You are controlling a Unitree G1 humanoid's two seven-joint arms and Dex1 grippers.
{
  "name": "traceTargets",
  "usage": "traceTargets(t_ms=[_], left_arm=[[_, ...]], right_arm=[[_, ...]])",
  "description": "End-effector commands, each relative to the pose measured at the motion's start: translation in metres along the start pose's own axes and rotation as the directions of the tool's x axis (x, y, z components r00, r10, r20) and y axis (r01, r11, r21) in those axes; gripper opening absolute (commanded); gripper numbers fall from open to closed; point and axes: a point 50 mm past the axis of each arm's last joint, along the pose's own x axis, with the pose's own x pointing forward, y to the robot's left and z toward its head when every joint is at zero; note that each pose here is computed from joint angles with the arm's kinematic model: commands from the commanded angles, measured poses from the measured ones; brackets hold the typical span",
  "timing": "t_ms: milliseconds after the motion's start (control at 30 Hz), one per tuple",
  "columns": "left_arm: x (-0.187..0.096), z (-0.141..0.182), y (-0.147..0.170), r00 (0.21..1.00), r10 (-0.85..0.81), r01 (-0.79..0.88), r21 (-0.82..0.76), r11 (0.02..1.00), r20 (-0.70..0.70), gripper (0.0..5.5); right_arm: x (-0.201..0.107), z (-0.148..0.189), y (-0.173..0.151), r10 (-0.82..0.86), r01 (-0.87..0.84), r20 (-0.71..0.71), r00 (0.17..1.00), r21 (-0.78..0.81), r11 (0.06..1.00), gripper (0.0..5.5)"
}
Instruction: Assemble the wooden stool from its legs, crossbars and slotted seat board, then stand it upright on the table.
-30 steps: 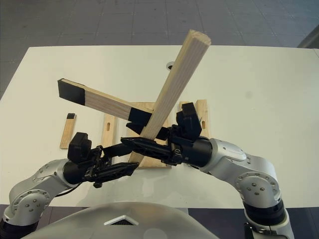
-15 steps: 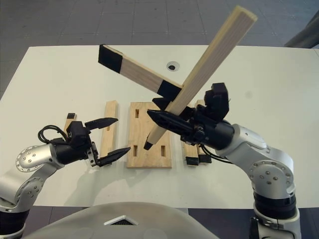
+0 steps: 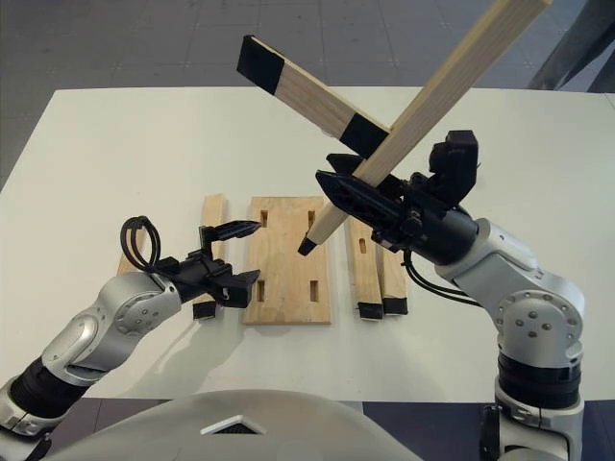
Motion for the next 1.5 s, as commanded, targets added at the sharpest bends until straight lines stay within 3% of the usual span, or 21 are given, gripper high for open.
traceTargets(t_ms=[33, 633, 1500], left_arm=[[-0.011, -0.008, 0.006, 0.997, -0.035, 0.039, 0.058, 0.998, -0.065, 5.27], [-0.017, 0.026, 0.004, 0.995, -0.054, 0.054, -0.002, 0.999, 0.089, 5.27], [-0.027, 0.031, -0.028, 0.956, -0.273, 0.266, 0.076, 0.961, 0.111, 5.27]], right_arm=[[0.002, 0.001, 0.004, 0.007, -0.007, 0.007, 1.0, -0.009, 1.0, 2.03], [0.004, -0.009, 0.002, 0.002, -0.002, -0.004, 1.0, 0.018, 1.0, 2.03], [0.006, -0.014, 0.001, -0.009, 0.009, 0.003, 1.0, 0.027, 1.0, 2.03]])
